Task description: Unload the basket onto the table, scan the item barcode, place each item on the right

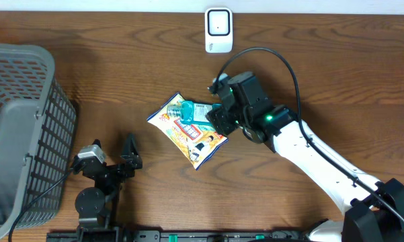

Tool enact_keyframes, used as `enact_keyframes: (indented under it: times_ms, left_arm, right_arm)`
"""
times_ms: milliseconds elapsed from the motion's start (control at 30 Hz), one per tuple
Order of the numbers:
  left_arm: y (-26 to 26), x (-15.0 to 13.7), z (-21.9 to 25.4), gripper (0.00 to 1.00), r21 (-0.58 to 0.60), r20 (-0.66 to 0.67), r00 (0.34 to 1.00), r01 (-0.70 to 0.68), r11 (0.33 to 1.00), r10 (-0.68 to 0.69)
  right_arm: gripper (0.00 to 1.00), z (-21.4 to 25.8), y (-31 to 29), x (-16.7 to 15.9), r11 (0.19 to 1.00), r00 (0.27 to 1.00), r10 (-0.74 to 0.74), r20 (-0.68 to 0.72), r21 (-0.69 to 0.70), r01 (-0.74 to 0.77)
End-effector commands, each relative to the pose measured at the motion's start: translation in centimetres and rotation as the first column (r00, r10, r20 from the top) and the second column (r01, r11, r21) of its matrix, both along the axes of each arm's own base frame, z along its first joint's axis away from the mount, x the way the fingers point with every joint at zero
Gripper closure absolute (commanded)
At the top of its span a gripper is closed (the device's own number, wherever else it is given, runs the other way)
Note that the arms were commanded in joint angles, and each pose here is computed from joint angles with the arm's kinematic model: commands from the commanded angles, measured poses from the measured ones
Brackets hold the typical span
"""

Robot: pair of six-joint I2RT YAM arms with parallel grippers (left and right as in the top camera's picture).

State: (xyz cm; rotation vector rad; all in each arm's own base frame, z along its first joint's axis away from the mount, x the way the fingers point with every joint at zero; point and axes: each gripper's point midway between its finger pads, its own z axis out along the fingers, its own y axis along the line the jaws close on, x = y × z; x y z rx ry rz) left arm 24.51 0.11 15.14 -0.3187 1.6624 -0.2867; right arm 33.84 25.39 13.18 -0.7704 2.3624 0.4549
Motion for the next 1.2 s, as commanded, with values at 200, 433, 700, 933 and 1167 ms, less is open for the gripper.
enact_keyframes:
  times_ms: [200, 433, 700, 933, 1167]
  left_arm:
    - [0.0, -0.1, -1.5, 0.03, -0.003, -0.041, 0.999, 0.002, 1.000, -0.003]
    - [0.0, -0.1, -1.5, 0.03, -0.003, -0.041, 0.999, 0.002, 1.000, -0.003]
    - [0.0, -0.1, -1.5, 0.03, -0.003, -0.041, 0.999, 0.002, 1.000, -0.003]
    - [0.0, -0.1, -1.5, 0.03, -0.003, -0.041, 0.999, 0.002, 1.000, -0.003]
    - [0.0, -0.1, -1.5, 0.03, -0.003, -0.041, 0.999, 0.002, 1.000, -0.003]
  right_arm:
    - [0.01, 4.8, 5.1, -0.1, 0.923, 0.910, 0.332, 0.247, 0.115, -0.368]
    - [0.01, 4.4, 8.3, 1.3, 0.881, 0.868, 0.433, 0.241, 0.091, -0.465]
    - [0.01, 0.8, 9.8, 2.0, 0.799, 0.797, 0.601, 0.058, -0.024, -0.601]
    - [0.03, -3.9, 10.8, 1.0, 0.745, 0.749, 0.662, -0.038, -0.072, -0.663]
    - [0.08, -5.3, 12.5, 1.9, 0.740, 0.748, 0.664, 0.011, -0.159, -0.654]
